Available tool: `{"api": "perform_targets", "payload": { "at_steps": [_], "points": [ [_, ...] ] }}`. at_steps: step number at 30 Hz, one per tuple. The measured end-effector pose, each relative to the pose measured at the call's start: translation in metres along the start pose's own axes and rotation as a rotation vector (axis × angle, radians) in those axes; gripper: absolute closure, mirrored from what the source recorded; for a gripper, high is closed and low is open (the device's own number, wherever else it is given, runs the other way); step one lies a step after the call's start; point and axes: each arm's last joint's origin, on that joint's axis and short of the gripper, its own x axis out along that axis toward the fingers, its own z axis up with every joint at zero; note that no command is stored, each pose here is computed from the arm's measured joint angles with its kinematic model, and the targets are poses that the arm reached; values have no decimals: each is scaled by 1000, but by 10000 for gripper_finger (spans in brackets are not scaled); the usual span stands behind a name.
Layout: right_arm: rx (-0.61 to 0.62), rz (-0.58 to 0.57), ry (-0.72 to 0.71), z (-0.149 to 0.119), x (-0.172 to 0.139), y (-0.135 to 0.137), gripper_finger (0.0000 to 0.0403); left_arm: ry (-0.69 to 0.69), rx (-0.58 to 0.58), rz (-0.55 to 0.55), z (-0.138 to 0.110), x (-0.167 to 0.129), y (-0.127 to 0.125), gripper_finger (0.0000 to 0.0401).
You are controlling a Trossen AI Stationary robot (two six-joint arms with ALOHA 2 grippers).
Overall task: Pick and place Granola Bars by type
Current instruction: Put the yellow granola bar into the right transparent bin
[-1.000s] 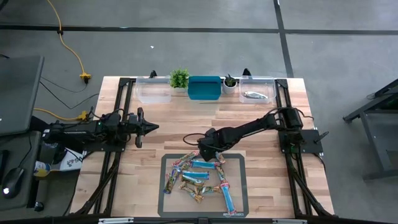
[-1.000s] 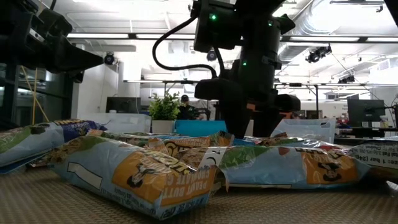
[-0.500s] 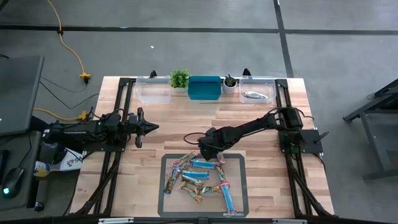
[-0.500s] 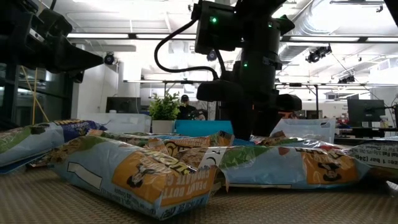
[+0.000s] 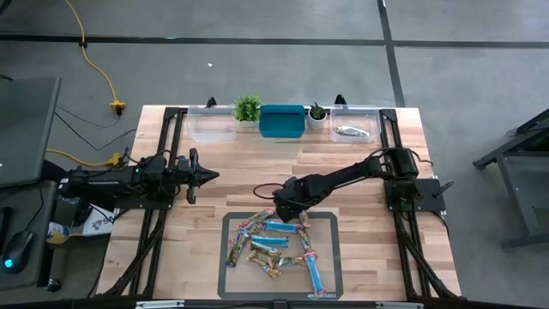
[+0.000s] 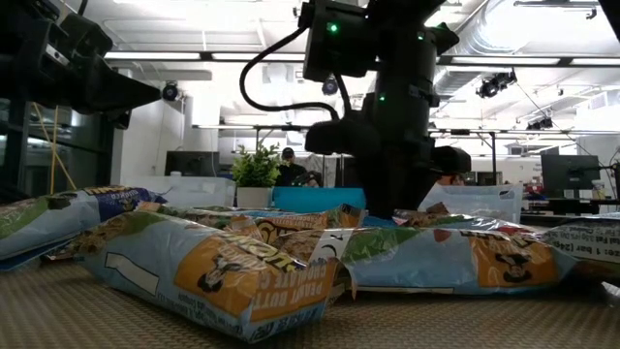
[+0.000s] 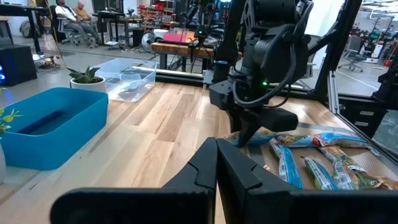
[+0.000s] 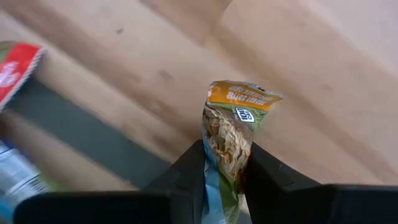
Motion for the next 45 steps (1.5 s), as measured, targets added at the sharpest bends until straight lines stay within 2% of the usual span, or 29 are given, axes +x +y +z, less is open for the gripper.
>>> {"api": "perform_targets", "payload": {
  "at_steps": [5,11,18,22,33,40,45],
  "points": [
    [-4,77,-9,3,-12,4,332,0,0,0,0,0,0,400],
    [-45,193,-100,13,-29,10,333,0,0,-1,0,0,0,400],
    [-216,394,-239,26,-49,24,333,1,0,-1,0,0,0,400],
    [-319,473,-332,31,-62,30,337,0,0,0,0,0,0,400],
    [-549,605,-521,47,-100,29,345,0,0,-1,0,0,0,400],
    [-594,627,-747,59,-155,10,345,0,0,-1,0,0,0,400],
    [-611,554,-959,63,-205,-16,345,0,0,-1,0,0,0,400]
  ]
}}
